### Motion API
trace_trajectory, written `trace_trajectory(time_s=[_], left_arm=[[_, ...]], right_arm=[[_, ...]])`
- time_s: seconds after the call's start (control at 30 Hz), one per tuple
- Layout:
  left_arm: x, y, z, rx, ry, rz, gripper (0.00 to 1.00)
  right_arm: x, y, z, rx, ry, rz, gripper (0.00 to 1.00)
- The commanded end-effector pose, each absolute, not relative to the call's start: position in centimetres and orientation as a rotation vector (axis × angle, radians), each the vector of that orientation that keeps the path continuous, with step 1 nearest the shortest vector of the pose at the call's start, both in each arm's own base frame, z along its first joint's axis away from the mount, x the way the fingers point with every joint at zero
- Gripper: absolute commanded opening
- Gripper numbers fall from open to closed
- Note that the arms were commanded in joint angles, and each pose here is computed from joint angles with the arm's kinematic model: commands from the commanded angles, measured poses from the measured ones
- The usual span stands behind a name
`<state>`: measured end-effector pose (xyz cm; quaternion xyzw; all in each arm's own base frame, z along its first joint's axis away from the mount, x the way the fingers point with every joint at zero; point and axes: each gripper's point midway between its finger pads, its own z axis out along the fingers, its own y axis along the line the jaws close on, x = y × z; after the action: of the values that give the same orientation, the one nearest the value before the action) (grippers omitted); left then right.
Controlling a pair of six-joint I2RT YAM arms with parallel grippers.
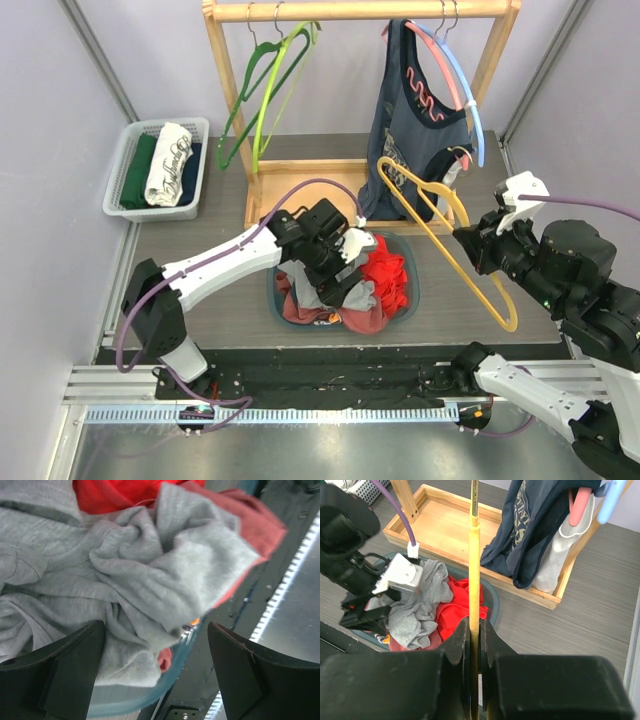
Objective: Remove the tank top from the hanger
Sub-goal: Place the tank top in the bin.
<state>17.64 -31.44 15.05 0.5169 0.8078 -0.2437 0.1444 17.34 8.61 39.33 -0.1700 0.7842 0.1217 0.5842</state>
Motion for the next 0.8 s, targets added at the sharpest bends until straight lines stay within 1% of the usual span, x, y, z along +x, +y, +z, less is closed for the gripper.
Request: trace_trajectory(time_s=[0.0, 0.07, 0.1, 0.17, 0.3, 0.37, 0.5, 0.6, 0.73, 0.77], left_arm=[[20.0, -32.1, 11.0, 1.457, 2.313, -0.572, 0.88], [21.3, -30.9, 9.1, 1.497, 2.313, -0.416, 0.88], [21.4, -30.2, 7.6, 1.526, 2.359, -0.351, 0.89], [22.0, -29.2, 6.8, 1.544, 2.38, -0.261, 0.88], [21.6, -29.3, 8.6, 1.518, 2.353, -0.307, 0.9], [21.4, -29.8, 11.4, 1.489, 2.305, -0.359, 0.91], [20.6, -30.1, 16.9, 1.441, 2.283, -0.437, 0.98], [20.2, -29.6, 21.1, 1.435, 2.235, -0.455, 0.99], [19.0, -29.1, 26.4, 1.382, 2.135, -0.544, 1.0], [18.4, -28.7, 28.5, 1.364, 2.088, -0.571, 1.0]], right_arm=[[18.3, 9.6, 41.3, -0.357, 1.761, 0.336, 0.01], [18.2, 9.7, 41.3, -0.355, 1.757, 0.342, 0.01], [18.3, 9.7, 41.4, -0.352, 1.755, 0.345, 0.01], [18.2, 9.7, 41.7, -0.351, 1.746, 0.351, 0.01], [18.2, 10.0, 42.4, -0.357, 1.734, 0.365, 0.01], [18.3, 10.3, 43.1, -0.373, 1.722, 0.372, 0.01], [18.7, 10.9, 44.4, -0.399, 1.71, 0.378, 0.01], [19.2, 11.5, 45.1, -0.417, 1.707, 0.38, 0.01], [20.3, 12.5, 45.1, -0.433, 1.729, 0.378, 0.01], [20.4, 12.7, 45.5, -0.433, 1.723, 0.383, 0.01]])
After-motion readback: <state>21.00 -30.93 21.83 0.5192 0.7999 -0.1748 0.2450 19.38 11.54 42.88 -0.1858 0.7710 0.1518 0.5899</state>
